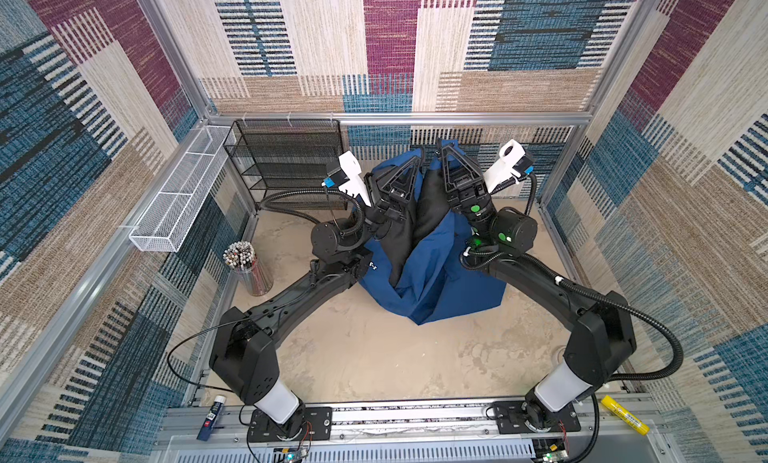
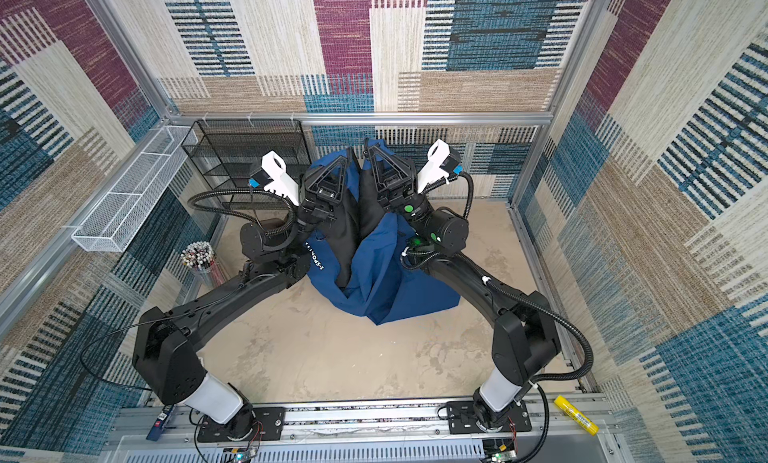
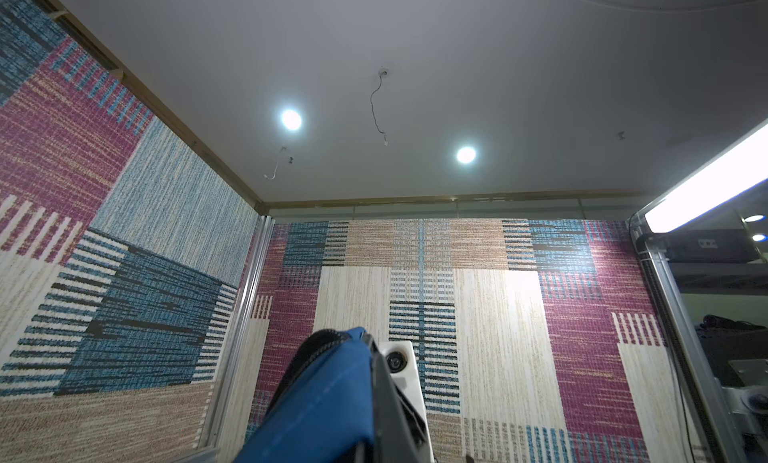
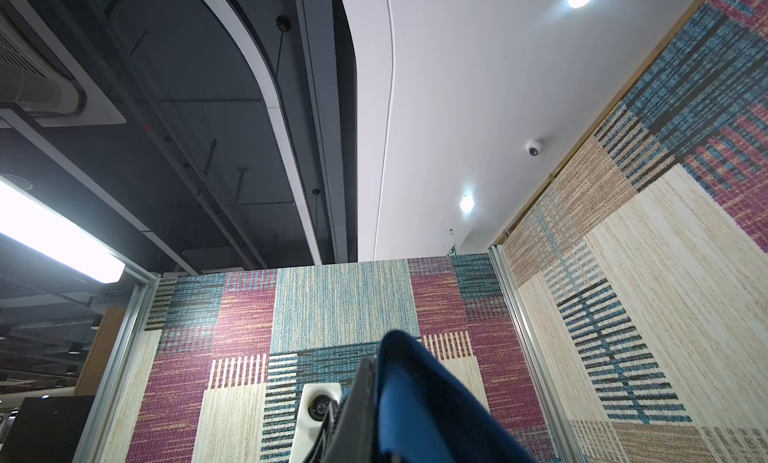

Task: Zip up the jacket
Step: 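Lift both grippers, raising the jacket edges upright again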

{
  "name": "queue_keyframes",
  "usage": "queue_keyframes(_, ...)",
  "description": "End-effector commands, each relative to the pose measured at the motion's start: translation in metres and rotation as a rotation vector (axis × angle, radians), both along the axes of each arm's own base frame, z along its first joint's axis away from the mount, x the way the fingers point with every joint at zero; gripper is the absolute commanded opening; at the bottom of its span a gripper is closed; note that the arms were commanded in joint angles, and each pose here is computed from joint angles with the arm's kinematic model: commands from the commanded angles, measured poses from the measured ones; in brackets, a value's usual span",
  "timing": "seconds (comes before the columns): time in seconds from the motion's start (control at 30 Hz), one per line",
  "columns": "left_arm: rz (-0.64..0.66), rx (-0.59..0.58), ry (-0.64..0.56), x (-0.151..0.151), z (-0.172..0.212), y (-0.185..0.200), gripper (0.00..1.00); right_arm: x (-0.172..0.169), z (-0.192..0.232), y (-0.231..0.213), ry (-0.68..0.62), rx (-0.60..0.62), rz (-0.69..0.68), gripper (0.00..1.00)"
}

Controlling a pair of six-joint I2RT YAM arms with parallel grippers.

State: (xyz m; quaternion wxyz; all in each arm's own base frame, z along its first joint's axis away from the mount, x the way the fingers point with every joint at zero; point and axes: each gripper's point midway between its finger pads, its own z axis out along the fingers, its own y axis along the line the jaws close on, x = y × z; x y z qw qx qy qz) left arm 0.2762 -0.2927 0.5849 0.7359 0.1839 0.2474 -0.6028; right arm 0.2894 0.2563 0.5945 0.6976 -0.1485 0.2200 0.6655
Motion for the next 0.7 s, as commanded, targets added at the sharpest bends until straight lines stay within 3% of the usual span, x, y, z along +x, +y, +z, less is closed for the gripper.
queue_keyframes(0.0, 0.082, -0.038, -0.105, -0.009, 0.011, 0.004, 0.00, -0.089, 0.022, -0.052, -0.394, 0.233, 0.033, 0.00)
queue_keyframes(0.23, 0.164, -0.099, -0.115, -0.005, 0.024, 0.006, 0.00, -0.093, 0.033, -0.057, -0.402, 0.262, 0.088, 0.00)
queue_keyframes(0.67, 0.120, -0.161, -0.163, -0.011, 0.051, 0.002, 0.00, -0.101, 0.045, -0.066, -0.394, 0.302, 0.168, 0.00)
